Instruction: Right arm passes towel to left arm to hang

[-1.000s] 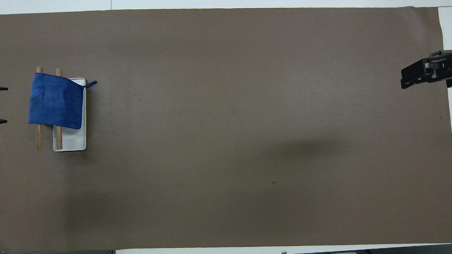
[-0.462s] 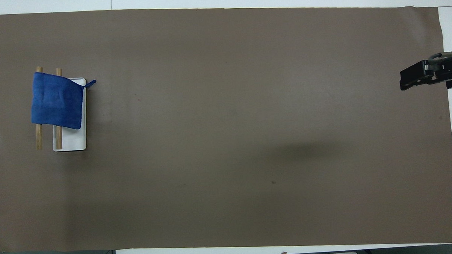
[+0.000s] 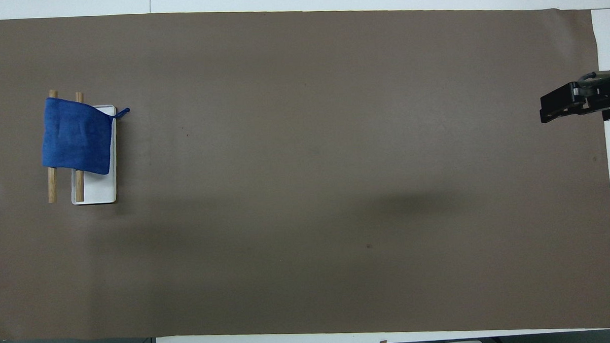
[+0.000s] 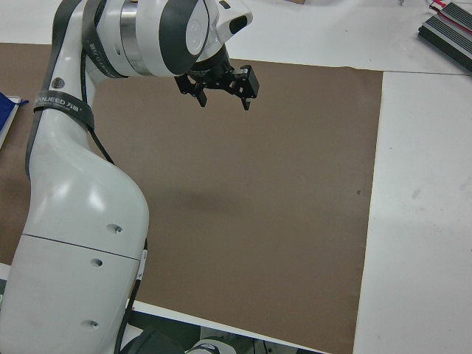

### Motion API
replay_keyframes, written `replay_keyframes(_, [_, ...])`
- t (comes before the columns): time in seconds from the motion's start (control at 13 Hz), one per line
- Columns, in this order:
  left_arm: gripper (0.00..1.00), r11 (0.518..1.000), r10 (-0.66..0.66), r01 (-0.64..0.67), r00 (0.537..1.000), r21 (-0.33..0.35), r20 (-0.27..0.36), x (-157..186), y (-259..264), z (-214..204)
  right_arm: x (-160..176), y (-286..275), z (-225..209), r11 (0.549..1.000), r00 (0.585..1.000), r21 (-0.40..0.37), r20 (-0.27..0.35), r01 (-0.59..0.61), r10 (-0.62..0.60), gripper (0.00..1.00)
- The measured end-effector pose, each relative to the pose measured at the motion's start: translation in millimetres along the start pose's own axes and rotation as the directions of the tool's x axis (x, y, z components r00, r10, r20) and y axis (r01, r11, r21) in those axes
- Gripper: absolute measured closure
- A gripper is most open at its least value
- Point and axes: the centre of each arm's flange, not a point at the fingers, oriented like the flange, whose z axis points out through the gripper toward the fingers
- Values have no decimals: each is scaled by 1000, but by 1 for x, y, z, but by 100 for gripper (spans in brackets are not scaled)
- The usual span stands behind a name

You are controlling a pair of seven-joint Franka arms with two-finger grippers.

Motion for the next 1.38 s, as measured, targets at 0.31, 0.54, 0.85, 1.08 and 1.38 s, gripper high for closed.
replay_keyframes(0.31, [0, 986, 161, -163, 983, 25, 88, -25, 25, -28, 0, 0, 0, 1000, 1000, 0, 0, 0, 0, 0])
replay_keyframes(0.54, [0, 978, 207, -209, 973, 10, 104, -20, 32, -27, 0, 0, 0, 1000, 1000, 0, 0, 0, 0, 0])
replay_keyframes(0.85, [0, 964, 263, -265, 957, -1, 121, -17, 47, -18, 0, 0, 0, 1000, 1000, 0, 0, 0, 0, 0])
replay_keyframes(1.08, [0, 956, 293, -294, 949, -6, 113, -24, 61, -21, 0, 0, 0, 1000, 1000, 0, 0, 0, 0, 0])
replay_keyframes(1.38, [0, 950, 310, -311, 944, -6, 111, -29, 69, -21, 0, 0, 0, 1000, 1000, 0, 0, 0, 0, 0])
